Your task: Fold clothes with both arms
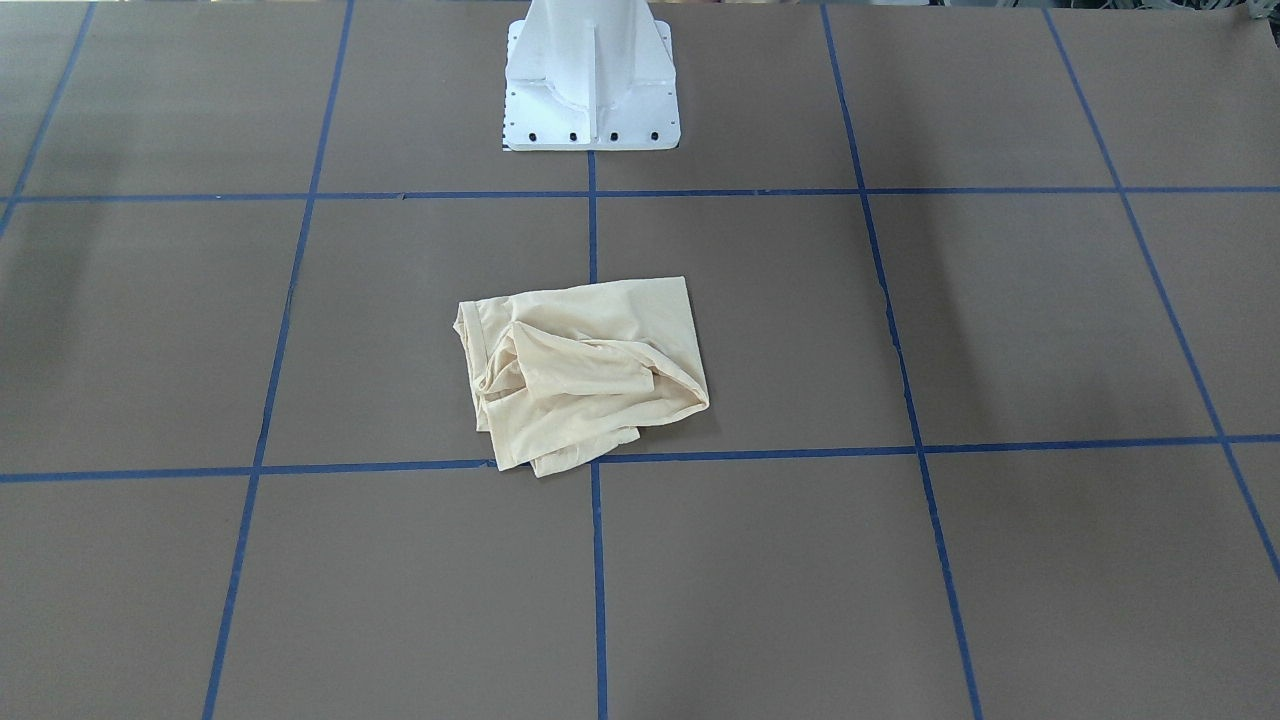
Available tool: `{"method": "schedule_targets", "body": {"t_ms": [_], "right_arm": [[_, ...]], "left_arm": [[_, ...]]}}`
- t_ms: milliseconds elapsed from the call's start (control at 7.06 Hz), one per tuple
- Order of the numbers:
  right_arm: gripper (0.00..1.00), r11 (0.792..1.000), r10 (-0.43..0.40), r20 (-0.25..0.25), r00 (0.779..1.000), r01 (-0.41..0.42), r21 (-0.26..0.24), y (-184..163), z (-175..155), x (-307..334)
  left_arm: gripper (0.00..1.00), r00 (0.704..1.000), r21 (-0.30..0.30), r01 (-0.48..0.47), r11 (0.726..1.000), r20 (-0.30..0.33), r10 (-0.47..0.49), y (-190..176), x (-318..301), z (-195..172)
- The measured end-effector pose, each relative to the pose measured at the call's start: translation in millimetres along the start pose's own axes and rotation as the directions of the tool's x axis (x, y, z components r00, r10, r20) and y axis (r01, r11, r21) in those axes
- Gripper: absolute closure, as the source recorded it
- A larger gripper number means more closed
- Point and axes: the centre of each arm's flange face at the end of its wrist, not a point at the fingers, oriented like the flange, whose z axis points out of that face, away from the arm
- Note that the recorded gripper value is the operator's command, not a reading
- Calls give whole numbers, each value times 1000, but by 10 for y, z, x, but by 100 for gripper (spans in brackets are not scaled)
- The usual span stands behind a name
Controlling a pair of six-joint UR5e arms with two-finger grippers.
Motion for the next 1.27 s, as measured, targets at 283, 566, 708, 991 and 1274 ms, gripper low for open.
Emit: {"method": "schedule_targets", "body": {"t_ms": [283,566,708,991,1274], "right_arm": [[0,1000,1,0,1000,-1,0,5,2,3],[0,1000,1,0,1000,-1,0,6,3,3],[0,1000,1,1,1000,-1,-1,6,3,2],[0,1000,0,1,1000,0,0,1,1,0],[0,1000,0,0,1000,0,0,-1,2,2]], "left_arm": [[0,1000,3,20,1000,-2,-20,-16,54,-10],[0,1000,-12,-11,1000,-9,11,-68,188,59],[0,999,-19,-32,999,-16,31,-89,254,98],[0,996,-2,-64,998,-66,64,-112,350,105],[0,993,7,-74,997,-89,74,-126,384,102]]}}
